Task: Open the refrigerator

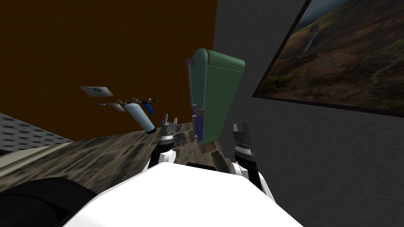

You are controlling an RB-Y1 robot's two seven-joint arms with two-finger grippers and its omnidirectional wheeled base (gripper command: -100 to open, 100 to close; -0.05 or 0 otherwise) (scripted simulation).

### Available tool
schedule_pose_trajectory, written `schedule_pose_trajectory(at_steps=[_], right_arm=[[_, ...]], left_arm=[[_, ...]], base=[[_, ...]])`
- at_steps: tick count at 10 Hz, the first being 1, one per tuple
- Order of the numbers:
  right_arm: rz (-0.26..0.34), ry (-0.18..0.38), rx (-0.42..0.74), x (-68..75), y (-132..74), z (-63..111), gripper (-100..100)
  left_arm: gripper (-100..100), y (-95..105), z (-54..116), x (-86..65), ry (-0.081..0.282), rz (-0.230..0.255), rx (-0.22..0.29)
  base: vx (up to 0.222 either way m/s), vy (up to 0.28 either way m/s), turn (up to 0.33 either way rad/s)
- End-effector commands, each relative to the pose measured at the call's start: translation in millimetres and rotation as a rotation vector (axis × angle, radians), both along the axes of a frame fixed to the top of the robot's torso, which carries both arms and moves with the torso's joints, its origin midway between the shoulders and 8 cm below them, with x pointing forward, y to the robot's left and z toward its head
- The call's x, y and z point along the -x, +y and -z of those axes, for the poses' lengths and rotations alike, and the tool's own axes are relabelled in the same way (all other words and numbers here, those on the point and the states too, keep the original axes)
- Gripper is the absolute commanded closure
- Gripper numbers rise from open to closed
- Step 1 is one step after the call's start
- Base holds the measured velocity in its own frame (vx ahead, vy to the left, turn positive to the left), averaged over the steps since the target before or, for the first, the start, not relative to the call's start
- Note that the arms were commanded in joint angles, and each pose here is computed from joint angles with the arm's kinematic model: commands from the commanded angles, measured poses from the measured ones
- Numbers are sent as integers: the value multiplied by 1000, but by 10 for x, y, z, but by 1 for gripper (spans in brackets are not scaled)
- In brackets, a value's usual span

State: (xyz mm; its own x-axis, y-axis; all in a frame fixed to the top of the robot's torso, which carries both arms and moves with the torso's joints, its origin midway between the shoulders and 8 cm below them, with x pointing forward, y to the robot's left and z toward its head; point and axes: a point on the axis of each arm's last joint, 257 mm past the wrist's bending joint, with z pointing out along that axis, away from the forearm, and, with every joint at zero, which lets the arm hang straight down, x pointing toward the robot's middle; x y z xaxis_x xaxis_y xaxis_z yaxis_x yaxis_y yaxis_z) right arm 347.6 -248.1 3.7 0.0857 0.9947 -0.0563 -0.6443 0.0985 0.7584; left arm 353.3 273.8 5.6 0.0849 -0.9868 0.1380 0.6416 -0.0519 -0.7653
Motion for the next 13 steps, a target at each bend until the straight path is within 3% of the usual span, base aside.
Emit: schedule_pose_trajectory(at_steps=[1, 9, 10, 13], right_arm=[[0, 0, 0, 0, 0, 0, 0], [0, 0, 0, 1, 0, -2, 0], [0, 0, 0, 1, 0, -2, 0], [0, 0, 0, 0, 0, 2, 0]], left_arm=[[0, 0, 0, 0, 0, 0, 0], [0, 0, -2, 1, 0, 0, 0], [-100, -35, 18, -14, 16, 22, -40], [-100, -71, 80, -56, 60, 60, -108]], base=[[0, 0, 0], [0, 0, 0], [25, -7, 27], [63, -34, 41]])
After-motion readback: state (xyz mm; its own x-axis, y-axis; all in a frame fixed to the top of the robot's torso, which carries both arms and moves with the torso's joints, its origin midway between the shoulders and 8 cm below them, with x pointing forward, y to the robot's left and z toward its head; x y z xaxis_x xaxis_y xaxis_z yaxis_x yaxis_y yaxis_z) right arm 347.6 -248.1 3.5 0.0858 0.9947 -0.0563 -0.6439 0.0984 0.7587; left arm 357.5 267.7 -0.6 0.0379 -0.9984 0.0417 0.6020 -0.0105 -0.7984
